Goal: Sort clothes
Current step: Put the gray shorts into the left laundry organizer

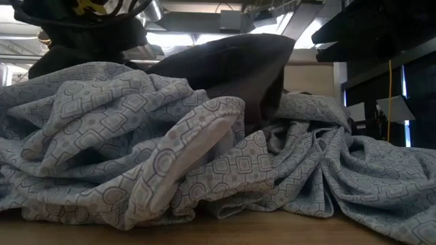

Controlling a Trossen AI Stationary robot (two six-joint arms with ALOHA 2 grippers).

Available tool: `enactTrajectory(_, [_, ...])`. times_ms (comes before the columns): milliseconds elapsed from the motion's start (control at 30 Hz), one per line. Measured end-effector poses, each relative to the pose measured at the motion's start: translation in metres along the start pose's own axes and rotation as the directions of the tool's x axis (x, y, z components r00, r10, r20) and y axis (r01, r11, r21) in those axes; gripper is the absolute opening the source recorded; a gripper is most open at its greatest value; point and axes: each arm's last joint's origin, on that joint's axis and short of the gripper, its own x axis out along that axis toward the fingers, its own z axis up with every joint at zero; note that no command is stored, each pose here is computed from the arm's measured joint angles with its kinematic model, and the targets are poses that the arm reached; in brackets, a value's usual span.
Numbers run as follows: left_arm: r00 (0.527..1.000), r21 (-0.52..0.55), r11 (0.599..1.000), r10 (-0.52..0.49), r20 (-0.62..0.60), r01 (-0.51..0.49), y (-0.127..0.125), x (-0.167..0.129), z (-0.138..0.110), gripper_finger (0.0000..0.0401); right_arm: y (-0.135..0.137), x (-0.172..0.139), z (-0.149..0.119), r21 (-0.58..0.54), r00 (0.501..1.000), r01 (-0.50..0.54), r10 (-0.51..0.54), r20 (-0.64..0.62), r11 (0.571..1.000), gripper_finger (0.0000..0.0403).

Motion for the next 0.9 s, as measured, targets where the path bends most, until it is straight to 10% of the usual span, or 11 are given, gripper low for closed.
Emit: enactTrajectory(900, [0.895, -0.036, 0.972, 0.227, 0.385, -0.231, 0.011, -0.106, 0.050, 0.0002, 0.000, 0.000, 0.000, -0.001, 1.000, 0.000, 0.000, -0.001, 1.000, 0.0316])
